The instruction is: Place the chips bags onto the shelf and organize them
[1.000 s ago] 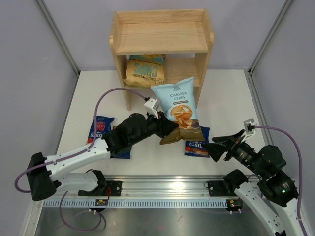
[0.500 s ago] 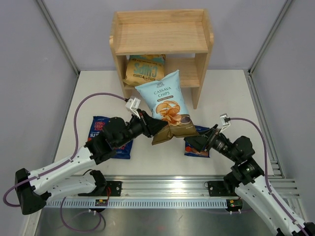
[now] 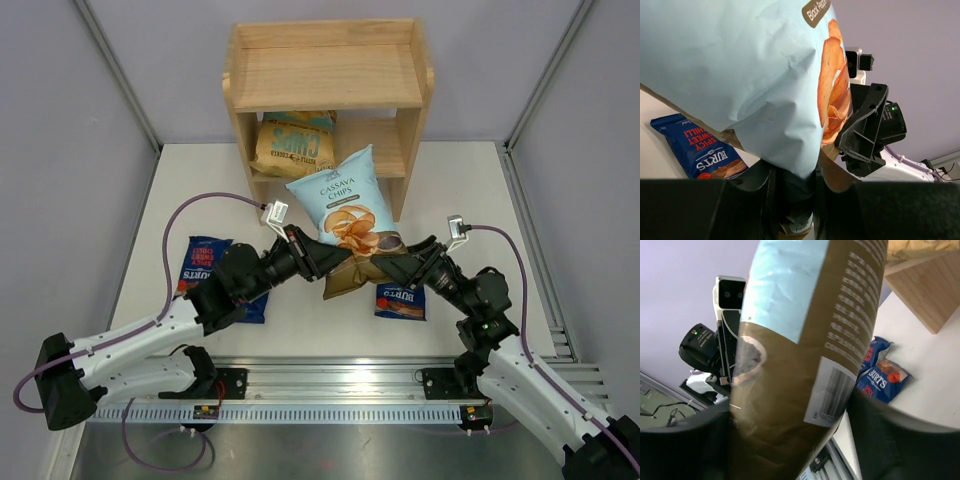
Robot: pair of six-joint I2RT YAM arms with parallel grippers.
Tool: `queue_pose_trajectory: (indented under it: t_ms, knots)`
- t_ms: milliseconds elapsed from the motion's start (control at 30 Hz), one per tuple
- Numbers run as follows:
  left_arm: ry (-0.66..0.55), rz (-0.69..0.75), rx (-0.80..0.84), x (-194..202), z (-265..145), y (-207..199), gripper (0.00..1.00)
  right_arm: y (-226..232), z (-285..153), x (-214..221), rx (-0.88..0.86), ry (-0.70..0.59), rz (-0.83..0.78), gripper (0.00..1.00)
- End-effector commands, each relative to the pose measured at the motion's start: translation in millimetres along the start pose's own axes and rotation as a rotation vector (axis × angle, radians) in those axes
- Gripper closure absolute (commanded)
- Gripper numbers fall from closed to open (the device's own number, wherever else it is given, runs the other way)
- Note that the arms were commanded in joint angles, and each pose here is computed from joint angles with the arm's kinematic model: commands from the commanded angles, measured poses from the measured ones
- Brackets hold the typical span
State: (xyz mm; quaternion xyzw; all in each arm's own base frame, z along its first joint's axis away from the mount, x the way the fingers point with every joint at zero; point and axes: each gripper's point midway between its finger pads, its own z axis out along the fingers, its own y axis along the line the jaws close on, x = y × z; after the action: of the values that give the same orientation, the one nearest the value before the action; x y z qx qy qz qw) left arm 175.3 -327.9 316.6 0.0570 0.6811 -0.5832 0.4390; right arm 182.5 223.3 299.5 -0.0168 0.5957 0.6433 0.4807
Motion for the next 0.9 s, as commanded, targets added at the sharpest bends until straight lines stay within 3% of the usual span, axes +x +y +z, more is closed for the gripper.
queue_pose_trajectory:
  t_ms: [0,100,167,233,267,400,667,867]
  knots:
    - [-0.037,-0.018,0.137,-14.0,1.6,-37.8,0.91,27.2,3.2,-25.2,-0.081,-0.095,-0.047,0.36]
    - [-0.023,0.003,0.126,-9.8,0.8,-33.4,0.77,29.8,-1.6,-28.4,-0.100,-0.133,-0.072,0.57]
    - [-0.022,0.022,0.113,-9.2,-0.5,-30.3,0.65,29.6,-2.9,-30.8,-0.096,-0.150,-0.076,0.64]
    - [-0.024,0.042,0.087,-9.2,-3.1,-24.6,0.47,31.0,-2.9,-33.1,-0.101,-0.160,-0.094,0.69]
    - [-0.029,0.050,0.072,-10.9,-4.6,-22.2,0.24,34.5,-2.5,-34.9,-0.110,-0.163,-0.107,0.70]
    - [-0.059,0.059,-0.057,-12.7,-17.6,4.8,0.03,34.3,2.6,-38.7,-0.098,-0.161,-0.123,0.76]
    - [-0.077,0.109,-0.319,-20.4,-76.4,49.2,0.01,34.5,24.6,-54.4,-0.074,-0.172,-0.089,0.77]
    - [-0.075,0.188,-0.394,-42.0,-118.2,43.2,0.01,29.3,43.0,-70.7,-0.022,-0.196,-0.071,0.77]
